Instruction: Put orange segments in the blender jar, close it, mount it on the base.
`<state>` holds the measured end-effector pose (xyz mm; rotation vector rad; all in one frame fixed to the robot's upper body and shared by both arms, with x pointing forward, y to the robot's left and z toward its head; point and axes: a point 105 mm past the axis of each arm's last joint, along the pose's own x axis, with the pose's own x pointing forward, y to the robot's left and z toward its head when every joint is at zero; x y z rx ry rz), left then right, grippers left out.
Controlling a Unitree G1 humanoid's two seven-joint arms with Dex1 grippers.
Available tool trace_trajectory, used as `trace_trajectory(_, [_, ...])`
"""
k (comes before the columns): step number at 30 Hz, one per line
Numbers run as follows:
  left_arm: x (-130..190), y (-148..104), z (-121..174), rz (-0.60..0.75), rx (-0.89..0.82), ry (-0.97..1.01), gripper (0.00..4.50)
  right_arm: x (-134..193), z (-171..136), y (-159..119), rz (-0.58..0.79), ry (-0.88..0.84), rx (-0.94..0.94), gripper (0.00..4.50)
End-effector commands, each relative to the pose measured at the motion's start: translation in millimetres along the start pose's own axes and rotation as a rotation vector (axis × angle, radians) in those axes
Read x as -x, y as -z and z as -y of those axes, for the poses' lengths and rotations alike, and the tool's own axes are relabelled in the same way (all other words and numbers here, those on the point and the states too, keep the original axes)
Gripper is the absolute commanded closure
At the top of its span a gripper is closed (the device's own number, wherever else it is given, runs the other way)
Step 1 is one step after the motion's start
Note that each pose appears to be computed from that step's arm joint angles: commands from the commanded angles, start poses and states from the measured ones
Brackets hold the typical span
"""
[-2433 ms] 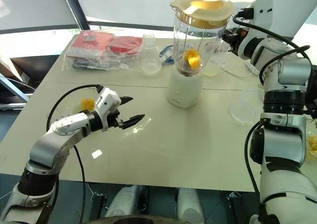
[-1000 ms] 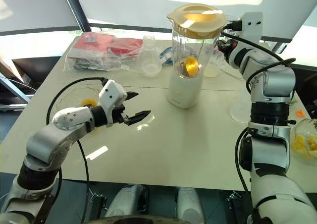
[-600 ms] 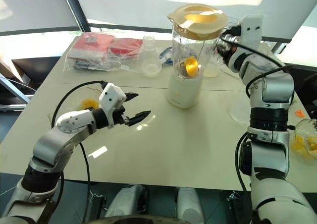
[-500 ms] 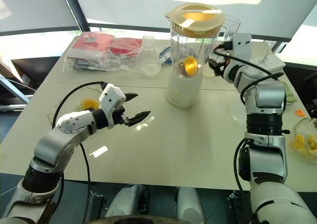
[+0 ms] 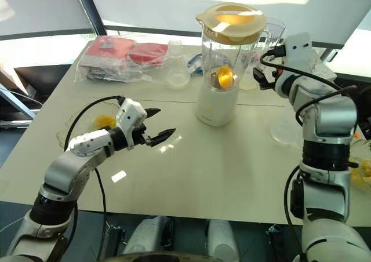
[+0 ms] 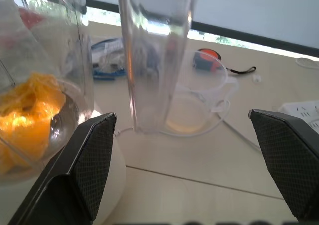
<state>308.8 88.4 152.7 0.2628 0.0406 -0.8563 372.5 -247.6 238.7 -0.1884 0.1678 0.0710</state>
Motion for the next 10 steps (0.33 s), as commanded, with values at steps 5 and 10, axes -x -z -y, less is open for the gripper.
trace_trajectory(5, [5.2, -10.8, -10.8, 0.065, 0.020, -0.044, 0.24, 66.5, -12.6, -14.6, 0.074, -0.143, 0.046, 0.04])
trace_trajectory(10, [7.3, -10.1, -1.1, 0.048, 0.040, 0.008, 0.24, 105.2, -36.7, 24.9, 0.037, -0.314, 0.081, 0.04])
